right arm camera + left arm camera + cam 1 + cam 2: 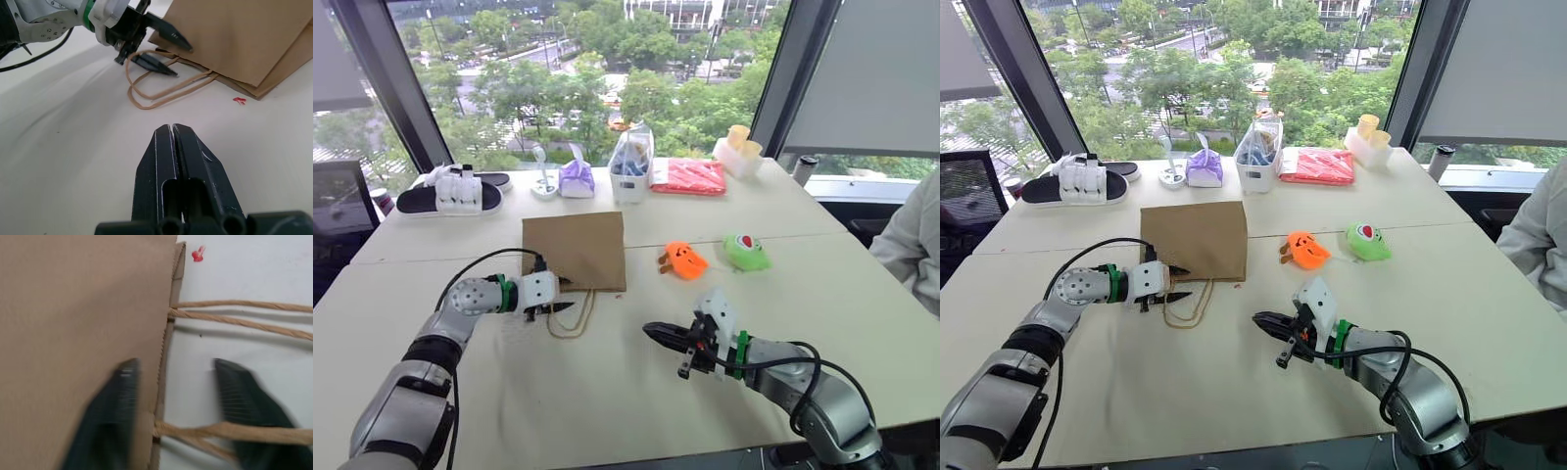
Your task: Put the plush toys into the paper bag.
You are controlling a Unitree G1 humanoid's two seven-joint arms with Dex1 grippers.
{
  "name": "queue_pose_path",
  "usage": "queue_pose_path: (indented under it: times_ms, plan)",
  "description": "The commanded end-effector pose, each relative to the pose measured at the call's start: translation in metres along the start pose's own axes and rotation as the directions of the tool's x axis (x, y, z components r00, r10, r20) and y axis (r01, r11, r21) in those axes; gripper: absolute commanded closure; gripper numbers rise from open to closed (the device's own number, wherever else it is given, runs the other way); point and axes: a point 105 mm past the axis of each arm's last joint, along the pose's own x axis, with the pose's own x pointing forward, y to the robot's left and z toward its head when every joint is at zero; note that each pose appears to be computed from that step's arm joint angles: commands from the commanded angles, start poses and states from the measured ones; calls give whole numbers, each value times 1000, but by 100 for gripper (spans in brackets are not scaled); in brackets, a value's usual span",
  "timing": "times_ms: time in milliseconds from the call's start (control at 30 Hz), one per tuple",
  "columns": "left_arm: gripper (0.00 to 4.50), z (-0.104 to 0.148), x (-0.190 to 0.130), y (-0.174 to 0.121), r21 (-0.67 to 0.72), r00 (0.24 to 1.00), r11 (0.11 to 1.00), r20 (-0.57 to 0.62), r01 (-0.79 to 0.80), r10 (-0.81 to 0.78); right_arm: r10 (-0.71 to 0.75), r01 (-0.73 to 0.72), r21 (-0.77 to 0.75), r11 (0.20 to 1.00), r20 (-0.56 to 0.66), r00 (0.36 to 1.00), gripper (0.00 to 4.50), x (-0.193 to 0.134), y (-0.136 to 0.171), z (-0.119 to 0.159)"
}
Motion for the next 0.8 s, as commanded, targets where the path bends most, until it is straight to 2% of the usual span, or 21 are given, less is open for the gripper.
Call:
queue_pose_path:
  times_ms: [33,100,200,300,400,567,800]
  plan:
    - [440,13,-11,15,37,999,999,46,-17,15,-2,4,-38,999,49,999,450,-1,3,12]
    - [448,20,-12,17,-14,997,1000,83,-2,3,-1,3,-37,999,49,999,450,2,4,10]
    - [448,36,-9,24,-187,986,982,166,15,16,-9,11,-46,999,48,999,450,8,5,9]
    - [448,59,-4,31,-376,972,925,229,50,41,-58,63,-70,996,72,996,450,17,2,12]
    - [448,80,-1,26,-495,966,859,258,127,6,-118,128,-97,987,99,988,450,30,-2,16]
    - [448,94,5,14,-588,972,786,227,190,-64,-275,287,-122,950,106,956,450,56,-24,12]
    - [448,112,17,8,-668,964,707,252,234,-82,-286,298,-127,946,102,953,450,95,-31,0]
